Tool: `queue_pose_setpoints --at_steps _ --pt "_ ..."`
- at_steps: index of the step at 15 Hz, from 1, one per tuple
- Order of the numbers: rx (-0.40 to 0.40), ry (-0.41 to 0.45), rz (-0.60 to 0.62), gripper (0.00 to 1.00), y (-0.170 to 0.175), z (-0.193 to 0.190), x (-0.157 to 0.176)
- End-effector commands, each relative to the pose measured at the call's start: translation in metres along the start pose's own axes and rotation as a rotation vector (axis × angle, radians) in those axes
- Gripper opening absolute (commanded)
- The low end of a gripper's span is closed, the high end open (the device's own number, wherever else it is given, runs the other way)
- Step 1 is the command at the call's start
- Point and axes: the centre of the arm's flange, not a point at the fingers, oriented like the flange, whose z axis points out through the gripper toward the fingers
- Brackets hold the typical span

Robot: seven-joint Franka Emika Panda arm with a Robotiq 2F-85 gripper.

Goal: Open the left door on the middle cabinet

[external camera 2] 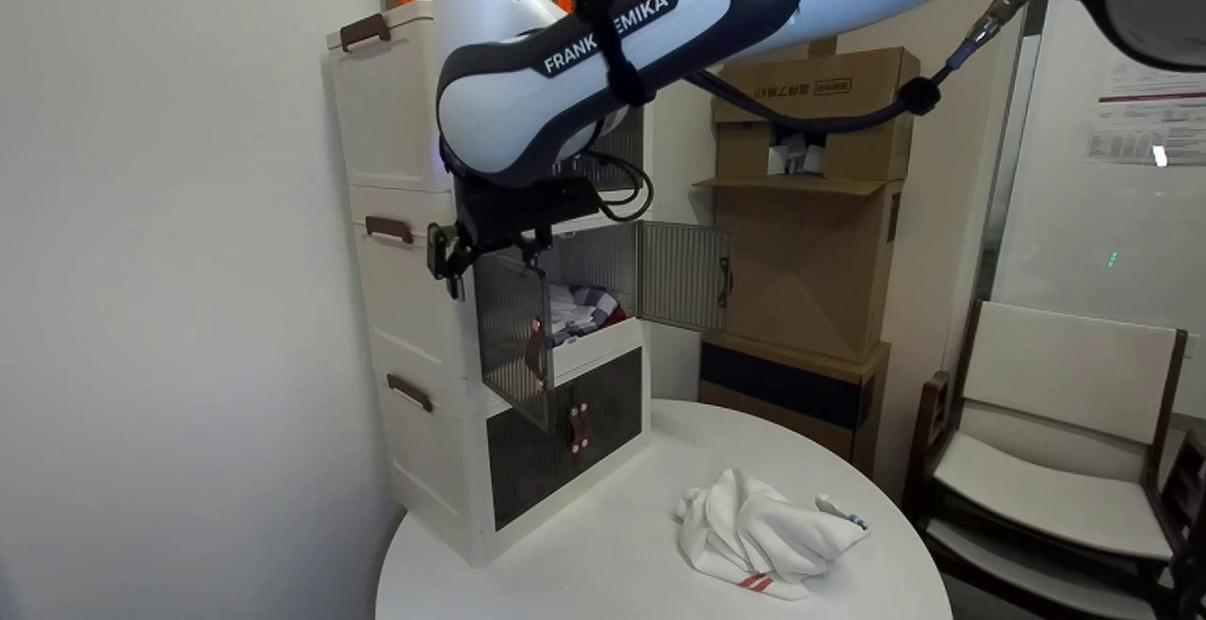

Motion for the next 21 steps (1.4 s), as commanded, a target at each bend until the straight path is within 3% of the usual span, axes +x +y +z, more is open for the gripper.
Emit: queue_pose_setpoints --at_steps 1,7,10,13,16,21 --pt "0.01 0.024 0.059 1.0 0.033 -0.039 0.014" --pt "0.115 0.104 0.135 1.0 0.096 -0.122 0.04" --pt "0.114 0.154 0.171 1.0 0.14 -0.138 0.032" --pt "0.048 0.137 0.206 1.0 0.184 -0.113 0.006" --pt "-0.001 0.085 0.213 1.0 0.215 -0.064 -0.036" --pt "-0.021 0.069 0.035 1.0 0.217 0.007 -0.111"
